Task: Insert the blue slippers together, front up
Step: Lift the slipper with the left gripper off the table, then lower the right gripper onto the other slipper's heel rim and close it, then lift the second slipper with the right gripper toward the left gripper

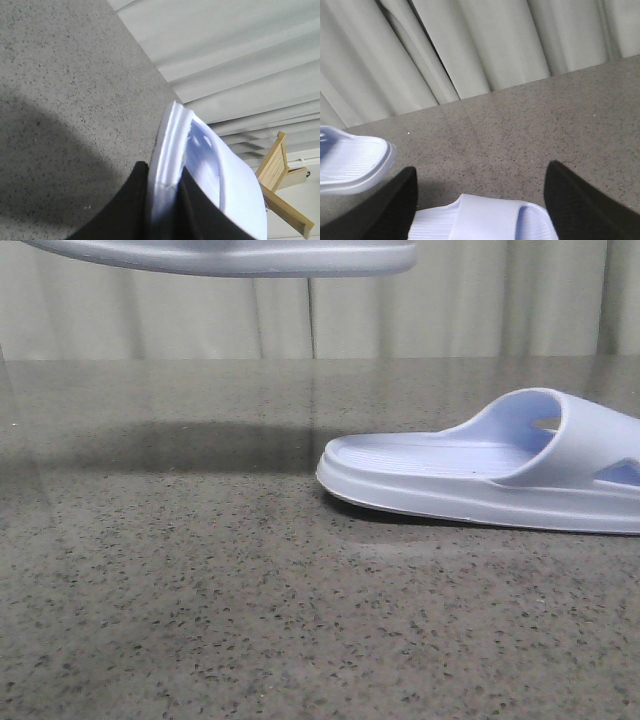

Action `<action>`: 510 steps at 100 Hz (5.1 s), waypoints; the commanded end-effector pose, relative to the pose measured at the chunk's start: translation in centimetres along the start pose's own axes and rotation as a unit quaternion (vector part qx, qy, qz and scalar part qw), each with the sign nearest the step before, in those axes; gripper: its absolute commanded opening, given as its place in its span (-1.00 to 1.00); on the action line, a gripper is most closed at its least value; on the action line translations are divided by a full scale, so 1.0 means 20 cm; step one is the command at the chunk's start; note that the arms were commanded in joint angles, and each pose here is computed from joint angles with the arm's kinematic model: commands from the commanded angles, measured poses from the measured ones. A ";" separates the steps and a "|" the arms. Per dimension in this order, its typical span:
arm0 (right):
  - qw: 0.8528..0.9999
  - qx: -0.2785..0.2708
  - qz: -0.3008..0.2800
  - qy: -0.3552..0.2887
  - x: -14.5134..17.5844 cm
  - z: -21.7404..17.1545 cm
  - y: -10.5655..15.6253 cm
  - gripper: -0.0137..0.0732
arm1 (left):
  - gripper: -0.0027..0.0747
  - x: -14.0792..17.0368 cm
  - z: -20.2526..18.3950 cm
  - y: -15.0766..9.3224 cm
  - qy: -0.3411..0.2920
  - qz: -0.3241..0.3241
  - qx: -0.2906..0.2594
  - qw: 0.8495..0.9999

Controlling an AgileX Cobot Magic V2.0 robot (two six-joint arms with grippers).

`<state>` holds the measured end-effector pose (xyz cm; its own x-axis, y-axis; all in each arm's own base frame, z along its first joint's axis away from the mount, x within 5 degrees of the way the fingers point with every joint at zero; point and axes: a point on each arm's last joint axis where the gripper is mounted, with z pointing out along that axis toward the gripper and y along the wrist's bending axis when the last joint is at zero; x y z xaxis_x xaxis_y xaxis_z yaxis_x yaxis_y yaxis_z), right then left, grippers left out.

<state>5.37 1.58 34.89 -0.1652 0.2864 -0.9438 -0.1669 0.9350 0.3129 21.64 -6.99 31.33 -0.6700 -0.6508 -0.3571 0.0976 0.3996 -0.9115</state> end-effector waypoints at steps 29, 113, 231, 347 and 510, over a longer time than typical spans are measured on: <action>0.999 0.008 0.040 0.010 -0.05 0.10 0.00 0.30 | -0.89 0.05 -0.13 0.10 -0.008 -0.065 0.003 0.998; 0.966 0.089 0.217 0.107 0.35 0.41 -0.19 0.24 | -0.89 0.05 -0.14 0.13 -0.013 -0.059 -0.011 0.998; 0.951 0.139 0.232 0.150 0.45 0.59 -0.26 0.24 | -0.89 0.05 -0.14 0.13 -0.014 -0.059 -0.012 0.998; 0.944 0.129 0.231 0.196 0.56 0.71 -0.22 -0.15 | -0.89 0.05 -0.14 0.13 -0.015 -0.059 -0.013 0.998; 0.962 -0.010 0.258 -0.091 -0.04 0.57 -0.05 -0.93 | -0.89 0.04 -0.14 0.12 -0.020 -0.073 0.000 0.997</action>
<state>17.61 2.98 31.88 -0.1164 0.7313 -0.6721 -0.0639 0.6698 0.7398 19.30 -4.59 27.77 -0.6594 -0.7098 -0.2477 -0.0477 0.3684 -0.9285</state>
